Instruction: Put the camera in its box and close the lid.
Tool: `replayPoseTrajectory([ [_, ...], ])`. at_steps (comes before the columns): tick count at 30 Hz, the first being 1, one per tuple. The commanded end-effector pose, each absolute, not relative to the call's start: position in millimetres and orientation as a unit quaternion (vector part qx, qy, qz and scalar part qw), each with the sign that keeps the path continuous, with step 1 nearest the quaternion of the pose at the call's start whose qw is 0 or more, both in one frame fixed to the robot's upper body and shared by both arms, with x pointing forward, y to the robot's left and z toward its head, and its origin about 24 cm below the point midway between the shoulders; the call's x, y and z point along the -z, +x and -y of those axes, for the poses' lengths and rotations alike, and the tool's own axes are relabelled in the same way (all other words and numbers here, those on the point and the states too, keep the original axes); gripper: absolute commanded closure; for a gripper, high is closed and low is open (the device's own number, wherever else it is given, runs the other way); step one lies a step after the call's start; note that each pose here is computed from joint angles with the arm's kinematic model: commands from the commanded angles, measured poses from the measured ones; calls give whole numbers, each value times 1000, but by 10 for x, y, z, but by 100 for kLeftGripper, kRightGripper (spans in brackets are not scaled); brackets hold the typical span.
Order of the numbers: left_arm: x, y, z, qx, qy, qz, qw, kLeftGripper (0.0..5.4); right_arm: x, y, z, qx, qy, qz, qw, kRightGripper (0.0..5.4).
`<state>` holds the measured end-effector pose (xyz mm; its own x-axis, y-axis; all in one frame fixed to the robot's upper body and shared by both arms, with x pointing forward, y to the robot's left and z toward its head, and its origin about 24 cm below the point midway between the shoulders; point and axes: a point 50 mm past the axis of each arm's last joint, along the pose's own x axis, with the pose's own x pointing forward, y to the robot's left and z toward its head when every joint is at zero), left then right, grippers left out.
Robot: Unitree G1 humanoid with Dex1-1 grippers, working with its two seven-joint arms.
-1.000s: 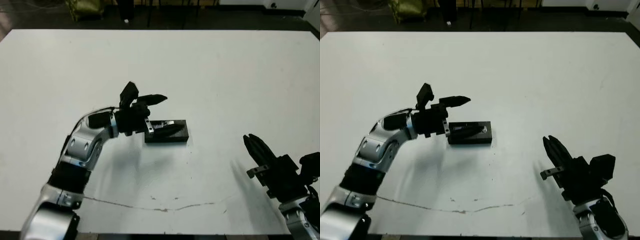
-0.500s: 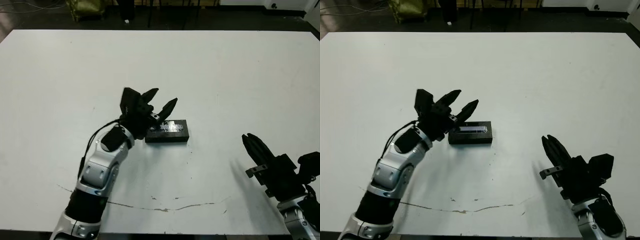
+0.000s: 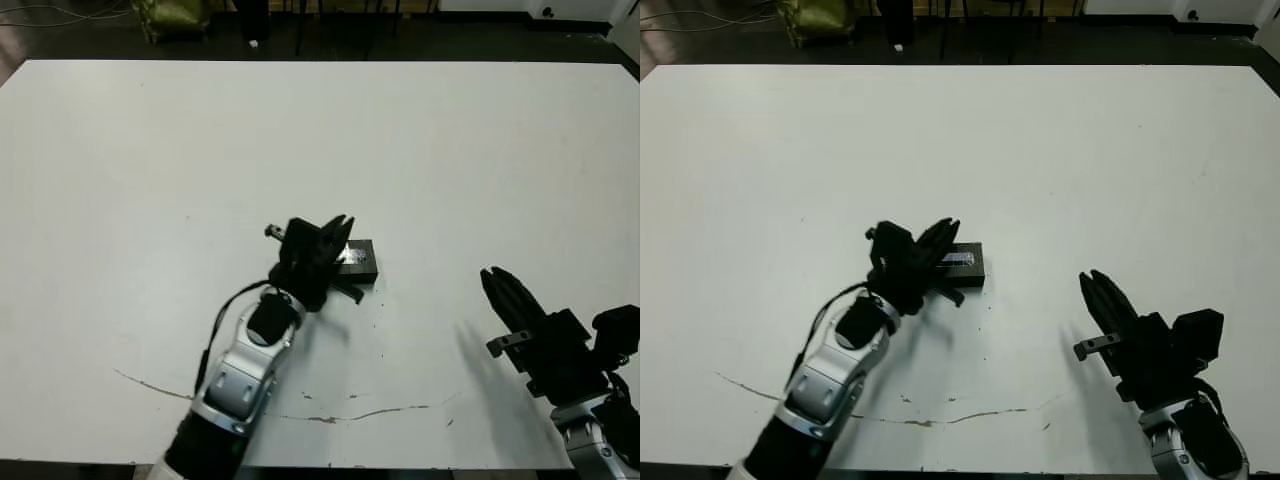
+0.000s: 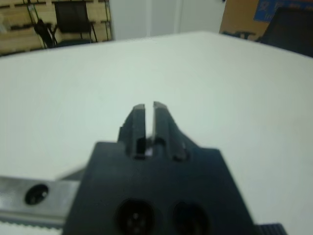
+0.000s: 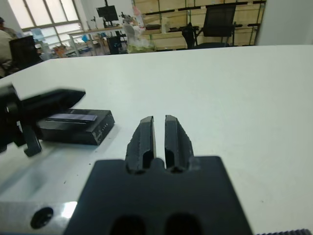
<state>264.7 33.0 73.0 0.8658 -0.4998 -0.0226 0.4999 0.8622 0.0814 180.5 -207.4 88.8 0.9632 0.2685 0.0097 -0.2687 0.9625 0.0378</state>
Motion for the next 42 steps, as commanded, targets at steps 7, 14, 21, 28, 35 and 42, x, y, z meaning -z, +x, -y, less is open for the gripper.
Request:
replayPoseTrajectory([
  [7, -350, 2591, -353, 224, 3, -190, 956, 538, -766, 1799, 2105, -133, 27, -12, 991, 540],
  [14, -285, 2625, -398, 203, -12, -239, 949, 538, -813, 1786, 2082, -131, 23, -14, 991, 540],
  [21, -359, 2639, -451, 207, -28, -230, 951, 538, -798, 1787, 2073, -126, 26, -14, 992, 540],
  [28, -918, 2596, -691, 215, -73, -101, 969, 538, -805, 1776, 2077, -126, 20, -10, 992, 540],
  [35, -1448, 2452, -1338, 161, -46, 73, 983, 538, -731, 1811, 2109, -121, 45, 8, 992, 540],
  [42, -1525, 2210, -1964, 103, -27, 153, 982, 538, -711, 1843, 2157, -94, 47, 37, 994, 540],
])
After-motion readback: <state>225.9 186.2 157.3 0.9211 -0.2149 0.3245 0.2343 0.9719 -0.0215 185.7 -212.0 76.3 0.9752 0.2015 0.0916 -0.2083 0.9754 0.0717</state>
